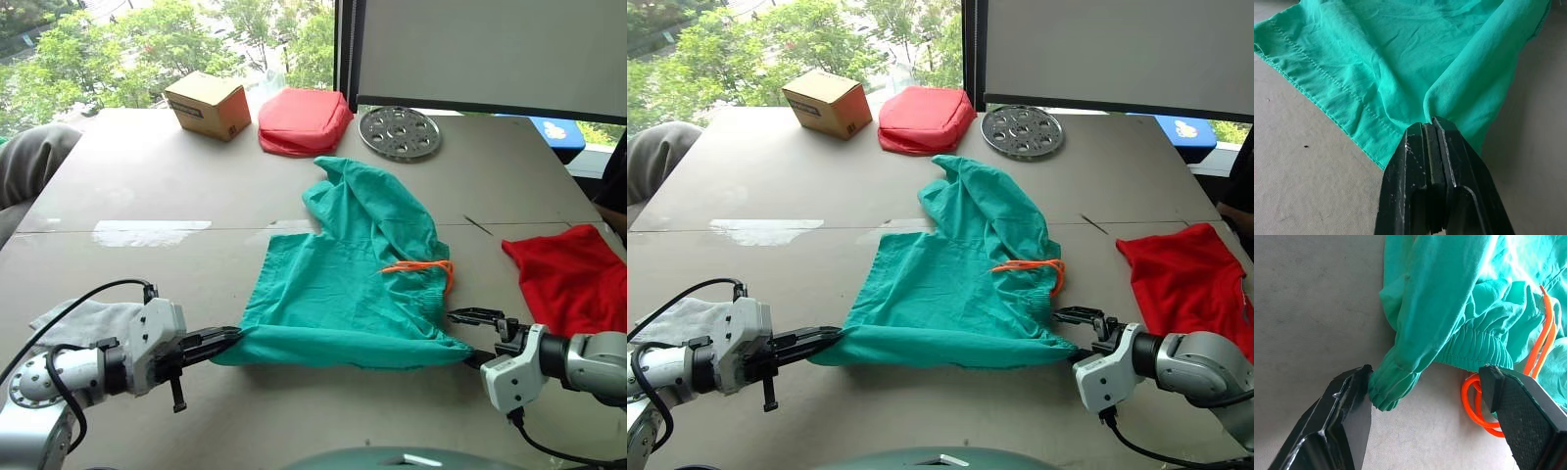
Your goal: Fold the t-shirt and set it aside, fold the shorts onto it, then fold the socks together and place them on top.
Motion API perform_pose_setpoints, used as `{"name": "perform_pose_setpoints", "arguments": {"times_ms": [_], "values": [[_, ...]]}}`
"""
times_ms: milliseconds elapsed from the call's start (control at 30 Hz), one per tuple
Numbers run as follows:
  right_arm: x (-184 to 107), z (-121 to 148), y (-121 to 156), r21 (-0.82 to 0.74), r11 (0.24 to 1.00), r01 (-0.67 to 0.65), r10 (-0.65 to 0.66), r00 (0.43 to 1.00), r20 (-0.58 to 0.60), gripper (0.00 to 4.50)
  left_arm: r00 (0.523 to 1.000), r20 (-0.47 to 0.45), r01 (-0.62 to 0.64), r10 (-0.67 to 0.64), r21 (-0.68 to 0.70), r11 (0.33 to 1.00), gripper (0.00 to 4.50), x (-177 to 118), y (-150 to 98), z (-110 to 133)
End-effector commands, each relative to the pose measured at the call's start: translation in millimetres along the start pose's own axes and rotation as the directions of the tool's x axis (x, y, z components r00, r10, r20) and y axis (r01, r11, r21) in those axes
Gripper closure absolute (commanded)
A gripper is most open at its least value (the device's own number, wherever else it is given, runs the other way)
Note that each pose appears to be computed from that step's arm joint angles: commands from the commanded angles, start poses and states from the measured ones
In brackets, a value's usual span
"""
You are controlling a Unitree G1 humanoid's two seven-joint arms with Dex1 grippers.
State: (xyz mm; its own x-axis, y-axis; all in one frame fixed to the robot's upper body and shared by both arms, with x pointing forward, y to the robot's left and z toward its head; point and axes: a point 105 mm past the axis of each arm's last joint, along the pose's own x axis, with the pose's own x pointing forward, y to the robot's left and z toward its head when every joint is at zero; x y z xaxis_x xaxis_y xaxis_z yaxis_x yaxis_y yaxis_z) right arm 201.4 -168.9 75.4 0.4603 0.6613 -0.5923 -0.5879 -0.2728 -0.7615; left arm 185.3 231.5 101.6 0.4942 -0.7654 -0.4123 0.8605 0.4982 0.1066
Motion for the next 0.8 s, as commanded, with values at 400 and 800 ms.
{"name": "perform_pose_setpoints", "arguments": {"times_ms": [400, 800], "values": [[8.2, 15.4, -8.0, 0.092, 0.996, 0.008, -0.015, 0.997, 0.072, 4.46, 1.000, 0.003, 0.004, -0.004, 0.025, 1.000, 4.50, -1.1, 0.8, 5.5], [-39.4, 70.0, -66.4, 0.490, 0.817, -0.304, 0.099, 0.911, 0.400, 4.46, 0.968, -0.009, 0.238, -0.252, -0.295, 0.925, 4.50, -52.3, -17.1, 25.8]]}}
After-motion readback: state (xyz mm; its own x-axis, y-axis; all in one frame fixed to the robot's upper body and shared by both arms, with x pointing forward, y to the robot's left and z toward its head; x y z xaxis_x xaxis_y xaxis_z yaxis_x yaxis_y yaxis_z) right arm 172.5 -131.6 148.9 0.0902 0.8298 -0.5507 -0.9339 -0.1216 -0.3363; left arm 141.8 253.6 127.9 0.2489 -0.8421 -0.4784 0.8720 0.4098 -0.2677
